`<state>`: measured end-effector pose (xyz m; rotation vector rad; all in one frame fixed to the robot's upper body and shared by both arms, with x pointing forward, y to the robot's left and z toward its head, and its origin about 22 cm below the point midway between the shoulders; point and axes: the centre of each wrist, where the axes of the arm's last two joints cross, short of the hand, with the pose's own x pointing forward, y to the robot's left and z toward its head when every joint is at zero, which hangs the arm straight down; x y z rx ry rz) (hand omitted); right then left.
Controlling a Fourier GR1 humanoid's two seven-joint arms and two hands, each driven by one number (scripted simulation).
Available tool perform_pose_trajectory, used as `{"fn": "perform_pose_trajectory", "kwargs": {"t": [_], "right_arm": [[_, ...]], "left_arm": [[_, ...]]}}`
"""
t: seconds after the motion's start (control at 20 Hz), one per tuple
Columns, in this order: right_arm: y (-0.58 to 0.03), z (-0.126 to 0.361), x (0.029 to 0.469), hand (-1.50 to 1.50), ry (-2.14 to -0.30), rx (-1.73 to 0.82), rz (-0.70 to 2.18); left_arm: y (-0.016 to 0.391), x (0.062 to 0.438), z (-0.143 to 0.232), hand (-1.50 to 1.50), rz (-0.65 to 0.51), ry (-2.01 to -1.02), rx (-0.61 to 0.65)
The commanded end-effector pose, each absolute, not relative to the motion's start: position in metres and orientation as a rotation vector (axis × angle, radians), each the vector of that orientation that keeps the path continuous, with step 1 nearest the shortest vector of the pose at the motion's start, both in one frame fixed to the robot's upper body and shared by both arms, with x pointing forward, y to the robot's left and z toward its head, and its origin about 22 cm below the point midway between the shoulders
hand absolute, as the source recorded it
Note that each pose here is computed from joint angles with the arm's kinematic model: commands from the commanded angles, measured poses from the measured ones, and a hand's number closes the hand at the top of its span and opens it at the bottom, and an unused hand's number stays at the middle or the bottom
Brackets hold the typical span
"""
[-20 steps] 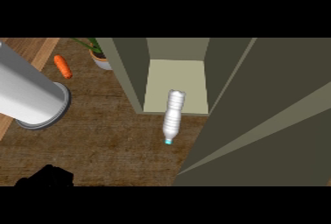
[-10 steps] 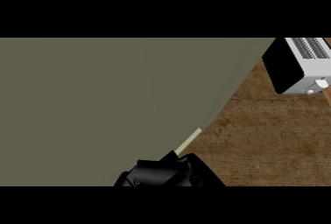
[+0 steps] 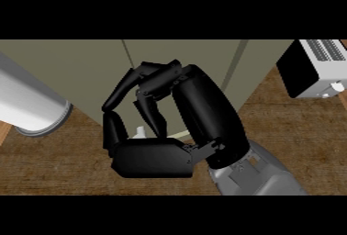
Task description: Pick up the bottled water, place it into the cabinet and close the cabinet
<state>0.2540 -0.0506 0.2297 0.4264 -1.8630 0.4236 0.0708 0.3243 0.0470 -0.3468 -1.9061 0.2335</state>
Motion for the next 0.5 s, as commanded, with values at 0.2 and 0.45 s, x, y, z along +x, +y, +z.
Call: {"fn": "perform_pose_trajectory", "kwargs": {"t": [0.2, 0.45], "right_arm": [[-0.056, 0.230, 0.330, 1.50, -1.790, 0.377, 0.434], [-0.046, 0.203, 0.346, 1.50, -1.755, 0.349, 0.444]], "left_arm": [[0.347, 0.067, 0.041, 1.50, 0.241, -1.900, -0.331], [0.336, 0.066, 0.050, 1.50, 0.226, -1.896, -0.352]]}}
